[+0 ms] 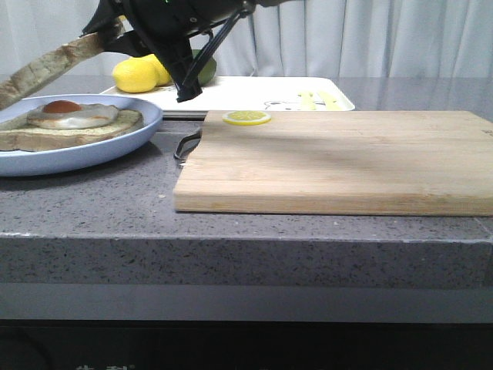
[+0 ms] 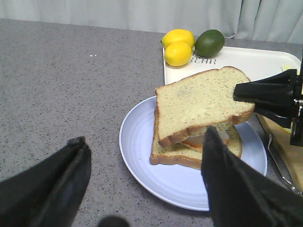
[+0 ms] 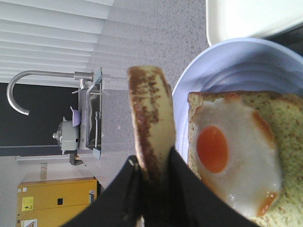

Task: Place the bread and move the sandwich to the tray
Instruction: 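Lower the bread onto the egg toast and open the right gripper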

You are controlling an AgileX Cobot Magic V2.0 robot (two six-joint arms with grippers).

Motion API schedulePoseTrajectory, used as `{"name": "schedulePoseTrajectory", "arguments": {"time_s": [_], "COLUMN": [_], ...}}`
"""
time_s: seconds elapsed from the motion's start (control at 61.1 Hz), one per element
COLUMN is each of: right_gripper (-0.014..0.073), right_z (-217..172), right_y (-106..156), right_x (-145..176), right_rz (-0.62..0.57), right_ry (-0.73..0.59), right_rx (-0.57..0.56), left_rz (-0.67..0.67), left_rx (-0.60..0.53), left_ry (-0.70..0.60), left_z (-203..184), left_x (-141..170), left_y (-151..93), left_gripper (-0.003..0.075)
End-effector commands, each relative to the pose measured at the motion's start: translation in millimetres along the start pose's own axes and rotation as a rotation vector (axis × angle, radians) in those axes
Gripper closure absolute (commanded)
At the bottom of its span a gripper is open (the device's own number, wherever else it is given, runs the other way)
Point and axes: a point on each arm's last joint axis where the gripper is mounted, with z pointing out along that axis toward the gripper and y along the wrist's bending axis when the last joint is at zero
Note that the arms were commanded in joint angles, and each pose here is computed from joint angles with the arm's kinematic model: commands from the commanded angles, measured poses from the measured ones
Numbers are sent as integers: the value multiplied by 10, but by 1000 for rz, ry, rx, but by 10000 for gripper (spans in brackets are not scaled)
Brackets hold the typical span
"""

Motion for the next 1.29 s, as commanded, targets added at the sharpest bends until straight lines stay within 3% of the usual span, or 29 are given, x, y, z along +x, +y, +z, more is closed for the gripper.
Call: {"name": "schedulePoseTrajectory", "arguments": {"time_s": [0.0, 0.278, 0.524, 0.819, 1.113, 1.277], "right_gripper": [365, 289, 191, 190, 193, 193], "right_z": [-183, -185, -201, -321, -504, -752], "right_y": [417, 424, 388, 266, 113, 203], "right_x": [-7, 28, 31, -141, -348, -469], "right_rz": [70, 32, -86, -317, -403, -479], "right_ry": [14, 50, 97, 165, 280, 290], "right_rx": [-150, -157, -138, -70, -15, 5], "left_rz": [-5, -5, -5, 0, 2, 8], "left_rx": [14, 14, 14, 32, 33, 29], "left_ry": [-95, -93, -95, -89, -89, -90], "left_z": [-25, -25, -30, -30, -30, -30], "left_x": [-149, -147, -148, -142, -142, -142], "left_y": [-19, -19, -19, -38, -39, -36], "left_gripper": [228, 228, 228, 228, 228, 228]}}
